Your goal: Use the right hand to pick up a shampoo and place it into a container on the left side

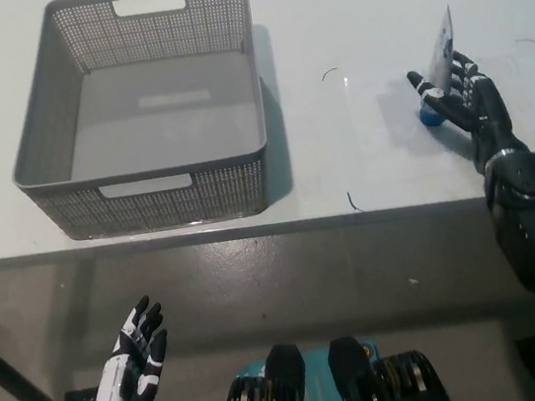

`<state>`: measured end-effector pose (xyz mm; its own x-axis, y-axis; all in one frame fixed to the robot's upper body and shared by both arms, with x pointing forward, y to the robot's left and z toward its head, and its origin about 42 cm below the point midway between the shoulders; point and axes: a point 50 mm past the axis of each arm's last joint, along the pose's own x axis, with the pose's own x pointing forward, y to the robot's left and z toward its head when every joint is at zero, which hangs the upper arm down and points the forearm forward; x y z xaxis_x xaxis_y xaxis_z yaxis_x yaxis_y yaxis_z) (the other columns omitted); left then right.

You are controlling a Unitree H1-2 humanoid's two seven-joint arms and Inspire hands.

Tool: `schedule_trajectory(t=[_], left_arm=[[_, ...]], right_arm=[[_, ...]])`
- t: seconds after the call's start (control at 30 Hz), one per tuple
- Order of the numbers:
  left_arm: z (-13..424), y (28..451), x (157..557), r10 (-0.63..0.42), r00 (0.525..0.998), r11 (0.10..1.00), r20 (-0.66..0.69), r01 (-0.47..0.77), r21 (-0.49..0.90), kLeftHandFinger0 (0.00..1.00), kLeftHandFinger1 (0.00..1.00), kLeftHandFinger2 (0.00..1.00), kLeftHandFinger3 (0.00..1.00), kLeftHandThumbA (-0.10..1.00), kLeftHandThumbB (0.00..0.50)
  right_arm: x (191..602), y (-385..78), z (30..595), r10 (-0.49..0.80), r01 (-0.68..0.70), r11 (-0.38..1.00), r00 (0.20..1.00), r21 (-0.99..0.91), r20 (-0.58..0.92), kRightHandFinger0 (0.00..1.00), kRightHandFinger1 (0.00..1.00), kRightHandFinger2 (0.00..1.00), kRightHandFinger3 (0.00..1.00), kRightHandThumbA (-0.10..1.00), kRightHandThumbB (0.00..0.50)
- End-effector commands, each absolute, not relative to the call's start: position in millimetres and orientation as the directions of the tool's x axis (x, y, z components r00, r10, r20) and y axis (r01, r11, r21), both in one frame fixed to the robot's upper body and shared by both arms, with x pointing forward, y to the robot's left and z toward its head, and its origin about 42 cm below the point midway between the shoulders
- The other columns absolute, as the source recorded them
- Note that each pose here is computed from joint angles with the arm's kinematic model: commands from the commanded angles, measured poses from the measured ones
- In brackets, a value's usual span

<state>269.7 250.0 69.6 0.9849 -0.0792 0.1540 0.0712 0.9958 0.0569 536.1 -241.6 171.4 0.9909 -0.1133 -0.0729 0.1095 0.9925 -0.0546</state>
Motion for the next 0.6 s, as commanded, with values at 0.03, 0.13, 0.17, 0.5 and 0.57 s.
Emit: schedule_trajectory(t=[0.03,0.13,0.17,0.5,0.57], left_arm=[[84.0,252.9,277.6,-0.111,0.972,0.993,0.205,0.098,0.071,1.0,1.0,1.0,1.0,0.77,0.007],[84.7,253.2,280.9,-0.11,0.97,0.992,0.215,0.095,0.08,1.0,1.0,1.0,1.0,0.77,0.0],[85.4,253.3,281.5,-0.111,0.97,0.992,0.216,0.095,0.082,1.0,1.0,1.0,1.0,0.77,0.0],[92.4,256.2,287.1,-0.128,0.966,0.99,0.223,0.11,0.093,1.0,1.0,1.0,1.0,0.77,0.0],[93.1,256.5,287.9,-0.132,0.965,0.989,0.225,0.112,0.098,1.0,1.0,1.0,1.0,0.78,0.0]], right_arm=[[565.7,-240.1,231.2,-0.095,0.097,0.993,0.995,-0.067,0.024,1.0,1.0,1.0,1.0,0.85,0.443],[569.1,-232.6,238.5,-0.097,0.099,0.995,0.994,-0.034,0.049,1.0,1.0,1.0,1.0,0.79,0.428],[569.5,-228.8,240.8,-0.127,0.126,0.992,0.99,0.014,0.068,1.0,1.0,1.0,1.0,0.68,0.432],[566.0,-215.0,240.0,-0.337,0.334,0.942,0.936,0.044,0.104,0.0,0.2,0.55,0.49,-0.1,0.127],[565.3,-216.7,239.2,-0.343,0.338,0.939,0.933,0.064,0.109,0.0,0.25,0.57,0.51,-0.1,0.122]])
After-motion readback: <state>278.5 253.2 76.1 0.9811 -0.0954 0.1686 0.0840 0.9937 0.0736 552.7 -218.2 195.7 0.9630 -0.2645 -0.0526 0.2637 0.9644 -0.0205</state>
